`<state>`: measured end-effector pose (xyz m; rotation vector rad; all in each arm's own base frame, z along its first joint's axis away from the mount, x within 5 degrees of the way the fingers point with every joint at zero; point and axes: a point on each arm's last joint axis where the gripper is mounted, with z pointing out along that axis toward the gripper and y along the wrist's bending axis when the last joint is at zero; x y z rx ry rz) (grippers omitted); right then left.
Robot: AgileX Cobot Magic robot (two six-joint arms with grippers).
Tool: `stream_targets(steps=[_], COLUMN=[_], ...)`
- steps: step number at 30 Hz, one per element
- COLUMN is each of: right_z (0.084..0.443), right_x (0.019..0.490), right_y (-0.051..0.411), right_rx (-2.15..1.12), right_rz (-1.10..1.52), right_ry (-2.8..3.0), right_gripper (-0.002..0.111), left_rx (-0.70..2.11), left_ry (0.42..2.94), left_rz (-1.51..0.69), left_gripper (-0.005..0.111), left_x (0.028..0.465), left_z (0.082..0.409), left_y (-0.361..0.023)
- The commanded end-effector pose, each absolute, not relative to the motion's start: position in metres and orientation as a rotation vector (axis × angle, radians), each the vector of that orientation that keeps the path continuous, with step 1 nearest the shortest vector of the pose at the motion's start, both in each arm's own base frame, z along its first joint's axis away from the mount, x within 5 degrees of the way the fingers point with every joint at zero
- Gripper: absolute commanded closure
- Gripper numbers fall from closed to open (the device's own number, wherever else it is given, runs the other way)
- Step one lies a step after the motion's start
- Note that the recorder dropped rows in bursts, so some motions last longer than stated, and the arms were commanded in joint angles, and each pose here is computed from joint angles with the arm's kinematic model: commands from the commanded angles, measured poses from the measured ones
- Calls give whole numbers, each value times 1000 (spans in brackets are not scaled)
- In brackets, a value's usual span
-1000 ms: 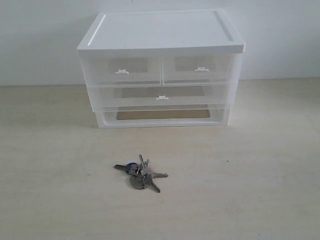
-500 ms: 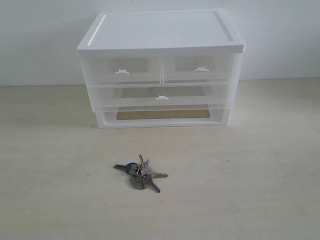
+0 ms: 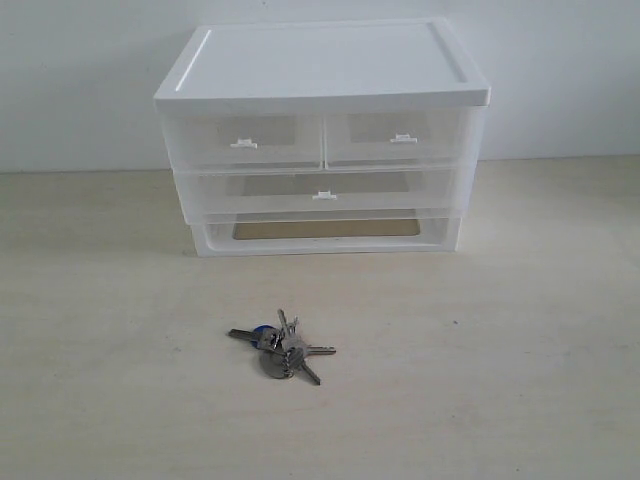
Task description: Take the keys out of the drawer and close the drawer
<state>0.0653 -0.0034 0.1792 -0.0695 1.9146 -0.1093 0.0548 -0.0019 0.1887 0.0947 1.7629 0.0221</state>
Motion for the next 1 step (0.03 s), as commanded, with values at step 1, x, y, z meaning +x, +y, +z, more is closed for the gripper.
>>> stream_targets(steps=[1], right_z=[180], right_x=[65], right_y=[-4], right_rx=[-59], right_rz=[-112], right_ry=[1905], right_gripper=[109], left_rx=[78], left_ry=[1759], left_rz=[12], left_gripper=[102], left_x=[55], left_z=[188], left_y=[-2])
